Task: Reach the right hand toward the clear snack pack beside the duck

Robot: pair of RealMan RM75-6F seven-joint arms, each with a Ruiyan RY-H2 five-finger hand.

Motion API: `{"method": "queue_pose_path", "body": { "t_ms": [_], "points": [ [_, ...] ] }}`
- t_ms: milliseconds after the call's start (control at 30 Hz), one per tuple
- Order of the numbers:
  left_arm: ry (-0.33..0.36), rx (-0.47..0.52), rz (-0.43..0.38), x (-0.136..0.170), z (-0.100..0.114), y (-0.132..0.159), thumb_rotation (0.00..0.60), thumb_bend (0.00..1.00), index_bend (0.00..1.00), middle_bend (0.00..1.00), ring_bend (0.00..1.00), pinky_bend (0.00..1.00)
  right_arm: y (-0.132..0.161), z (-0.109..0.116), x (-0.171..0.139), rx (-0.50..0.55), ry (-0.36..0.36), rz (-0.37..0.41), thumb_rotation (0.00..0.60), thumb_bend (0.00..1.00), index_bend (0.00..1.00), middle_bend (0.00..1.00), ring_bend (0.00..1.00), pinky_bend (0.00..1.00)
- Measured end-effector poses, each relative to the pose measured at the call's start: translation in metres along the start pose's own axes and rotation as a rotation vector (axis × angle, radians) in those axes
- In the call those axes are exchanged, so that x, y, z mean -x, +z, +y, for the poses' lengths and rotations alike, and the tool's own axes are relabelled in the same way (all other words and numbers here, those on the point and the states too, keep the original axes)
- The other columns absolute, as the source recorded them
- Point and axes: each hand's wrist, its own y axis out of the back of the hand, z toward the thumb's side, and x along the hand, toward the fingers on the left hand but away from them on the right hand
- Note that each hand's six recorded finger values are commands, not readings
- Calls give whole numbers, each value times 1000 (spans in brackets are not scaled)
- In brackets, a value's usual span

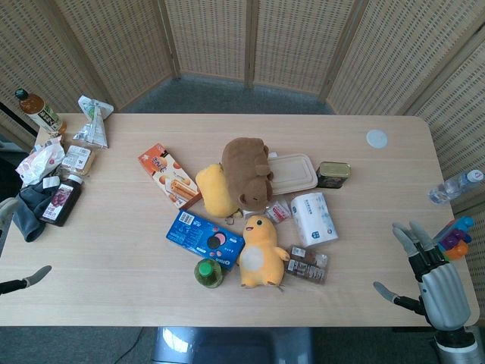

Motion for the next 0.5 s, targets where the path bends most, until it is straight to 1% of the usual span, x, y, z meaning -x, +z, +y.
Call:
{"method": "queue_pose_path", "body": {
  "t_ms": [200,300,367,433,500],
  "points": [
    [-4,-3,2,0,-2,-1,600,0,0,0,0,0,-1,-4,0,-4,19,-4,600,0,8,45,36,190],
    [-2,-1,3,0,-1,-1,600,0,0,0,0,0,-1,-7,-1,16,37,-13,600,0,1,24,19,188],
    [0,-1,5,0,-1,-1,600,0,0,0,0,0,-2,-11,-1,42,68,-25,600,0,0,3,1,138],
    [2,-3,10,-1,0,-2,600,0,0,0,0,0,-4,-17,-1,71,110,-39,600,0,0,0,0,63],
    [2,-5,13,-1,0,-3,600,0,0,0,0,0,-8,-24,0,111,172,-55,600,0,0,0,0,13]
  ]
}}
